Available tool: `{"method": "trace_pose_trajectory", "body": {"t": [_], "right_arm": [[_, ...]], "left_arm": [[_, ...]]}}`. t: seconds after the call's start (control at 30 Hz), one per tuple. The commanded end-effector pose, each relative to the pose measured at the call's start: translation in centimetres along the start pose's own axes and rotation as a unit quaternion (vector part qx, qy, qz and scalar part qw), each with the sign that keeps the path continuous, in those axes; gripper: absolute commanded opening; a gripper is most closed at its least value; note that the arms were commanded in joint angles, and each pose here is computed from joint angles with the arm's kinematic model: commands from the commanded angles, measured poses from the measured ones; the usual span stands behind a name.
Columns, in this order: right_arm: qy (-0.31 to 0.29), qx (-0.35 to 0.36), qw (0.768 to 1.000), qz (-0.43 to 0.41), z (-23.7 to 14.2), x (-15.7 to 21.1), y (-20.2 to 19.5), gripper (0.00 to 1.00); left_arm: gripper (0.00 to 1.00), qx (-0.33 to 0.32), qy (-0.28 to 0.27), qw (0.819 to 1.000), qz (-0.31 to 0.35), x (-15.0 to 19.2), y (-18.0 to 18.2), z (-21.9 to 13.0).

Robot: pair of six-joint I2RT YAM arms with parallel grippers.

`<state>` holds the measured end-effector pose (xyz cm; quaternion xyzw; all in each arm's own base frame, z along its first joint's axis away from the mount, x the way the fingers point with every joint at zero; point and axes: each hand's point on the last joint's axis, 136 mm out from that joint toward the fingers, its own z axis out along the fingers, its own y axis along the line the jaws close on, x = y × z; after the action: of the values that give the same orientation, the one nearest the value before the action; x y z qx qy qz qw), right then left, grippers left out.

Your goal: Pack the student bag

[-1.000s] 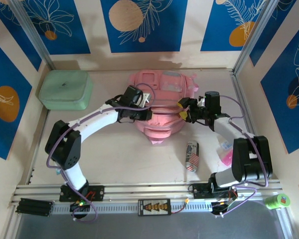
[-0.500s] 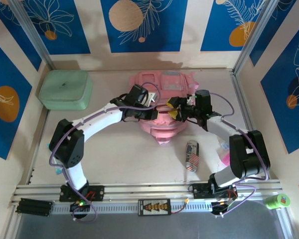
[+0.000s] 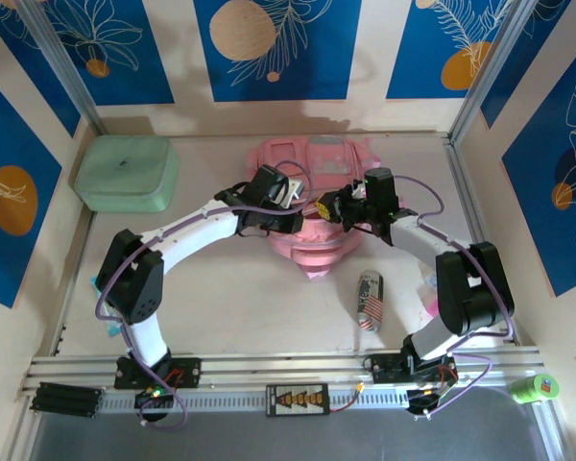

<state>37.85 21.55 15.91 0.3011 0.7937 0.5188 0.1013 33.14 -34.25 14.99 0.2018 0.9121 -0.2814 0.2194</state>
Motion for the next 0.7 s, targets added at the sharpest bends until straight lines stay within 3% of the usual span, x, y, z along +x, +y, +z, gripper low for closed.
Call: {"method": "trace_pose_trajectory", "body": {"t": [0.0, 0.17, 0.33, 0.67], "right_arm": [[-0.026, 0.008, 0.999, -0.022, -0.8, -0.9, 0.8, 0.10], [-0.035, 0.018, 0.999, -0.029, -2.5, -1.1, 0.3, 0.07], [-0.025, 0.016, 0.999, -0.036, -3.5, -1.0, 0.2, 0.06], [0.011, 0.020, 0.998, -0.059, -4.8, -1.0, 0.8, 0.05]], "left_arm": [[0.00, -0.039, 0.029, 0.999, 0.015, 2.0, 3.0, -1.8], [0.00, -0.071, 0.048, 0.996, -0.006, 2.4, 7.7, -2.8], [0.00, -0.082, 0.037, 0.996, 0.023, 0.4, 10.0, -2.8], [0.00, -0.109, 0.032, 0.974, 0.194, -5.1, 14.9, -0.3]]}}
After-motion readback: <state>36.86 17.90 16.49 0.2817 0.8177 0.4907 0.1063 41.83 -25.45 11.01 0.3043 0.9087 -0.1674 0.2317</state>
